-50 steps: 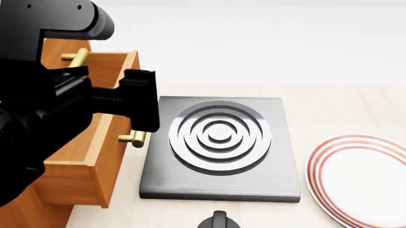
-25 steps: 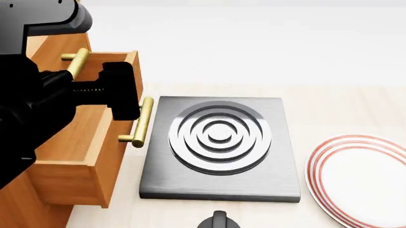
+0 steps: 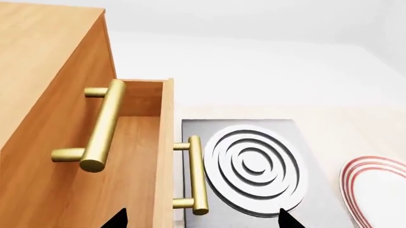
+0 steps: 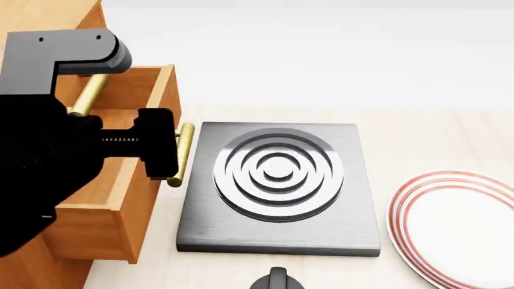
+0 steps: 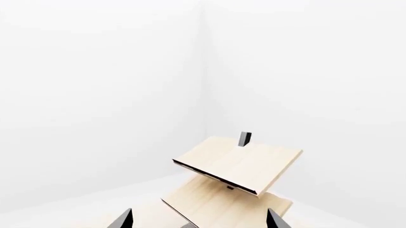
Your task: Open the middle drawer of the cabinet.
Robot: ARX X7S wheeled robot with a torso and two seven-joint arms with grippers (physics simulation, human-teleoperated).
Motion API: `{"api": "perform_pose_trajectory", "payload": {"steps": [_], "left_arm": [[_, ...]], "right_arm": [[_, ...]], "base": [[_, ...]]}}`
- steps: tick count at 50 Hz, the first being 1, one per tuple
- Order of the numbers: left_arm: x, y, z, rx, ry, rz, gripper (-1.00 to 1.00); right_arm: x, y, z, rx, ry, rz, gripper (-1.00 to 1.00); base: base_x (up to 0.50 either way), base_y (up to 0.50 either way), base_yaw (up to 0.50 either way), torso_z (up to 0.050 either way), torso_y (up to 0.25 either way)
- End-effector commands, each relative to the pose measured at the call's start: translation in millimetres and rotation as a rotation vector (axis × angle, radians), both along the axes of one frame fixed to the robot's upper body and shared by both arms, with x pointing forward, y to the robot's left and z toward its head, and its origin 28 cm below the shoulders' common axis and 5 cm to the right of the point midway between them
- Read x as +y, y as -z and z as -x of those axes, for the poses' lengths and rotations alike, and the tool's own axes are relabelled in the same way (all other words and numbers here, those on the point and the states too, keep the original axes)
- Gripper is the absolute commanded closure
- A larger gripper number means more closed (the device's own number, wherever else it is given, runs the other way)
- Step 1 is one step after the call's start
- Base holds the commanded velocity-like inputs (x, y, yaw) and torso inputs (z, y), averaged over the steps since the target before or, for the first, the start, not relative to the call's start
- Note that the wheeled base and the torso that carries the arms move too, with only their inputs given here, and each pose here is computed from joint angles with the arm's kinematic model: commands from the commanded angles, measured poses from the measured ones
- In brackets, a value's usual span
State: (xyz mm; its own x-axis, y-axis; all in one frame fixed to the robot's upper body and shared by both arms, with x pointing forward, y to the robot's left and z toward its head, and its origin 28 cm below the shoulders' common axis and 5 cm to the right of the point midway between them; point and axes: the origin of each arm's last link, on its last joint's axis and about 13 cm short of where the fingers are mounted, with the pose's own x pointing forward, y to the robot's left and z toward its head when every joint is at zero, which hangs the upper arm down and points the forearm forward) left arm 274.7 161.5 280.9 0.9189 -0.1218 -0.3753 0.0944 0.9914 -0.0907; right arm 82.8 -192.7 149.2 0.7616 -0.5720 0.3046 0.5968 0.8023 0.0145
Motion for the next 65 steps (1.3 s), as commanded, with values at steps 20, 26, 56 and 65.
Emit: {"api": "perform_pose_trajectory", "payload": {"steps": [20, 26, 56, 65], "left_arm": [[2.7, 17, -6, 0.047, -0.023, 0.010, -1.00], [4.3, 22, -8, 0.057, -0.043, 0.029, -1.00], [8.1, 46, -14, 0.127, -0.063, 0.028, -1.00], [8.0, 56, -19, 0.190, -0.043, 0.018, -1.00]], "right_arm": [[-0.1, 0, 0, 0.004, 0.000, 0.000, -1.00], [0.3, 0, -1, 0.004, -0.001, 0.000, -1.00], [0.1, 1, -2, 0.007, -0.002, -0.003, -1.00], [0.3, 1, -2, 0.008, -0.002, -0.002, -1.00]], "base": [[0.00, 0.00, 0.00, 0.000, 0.000], [0.00, 0.00, 0.00, 0.000, 0.000], [0.00, 0.00, 0.00, 0.000, 0.000], [0.00, 0.00, 0.00, 0.000, 0.000]]}}
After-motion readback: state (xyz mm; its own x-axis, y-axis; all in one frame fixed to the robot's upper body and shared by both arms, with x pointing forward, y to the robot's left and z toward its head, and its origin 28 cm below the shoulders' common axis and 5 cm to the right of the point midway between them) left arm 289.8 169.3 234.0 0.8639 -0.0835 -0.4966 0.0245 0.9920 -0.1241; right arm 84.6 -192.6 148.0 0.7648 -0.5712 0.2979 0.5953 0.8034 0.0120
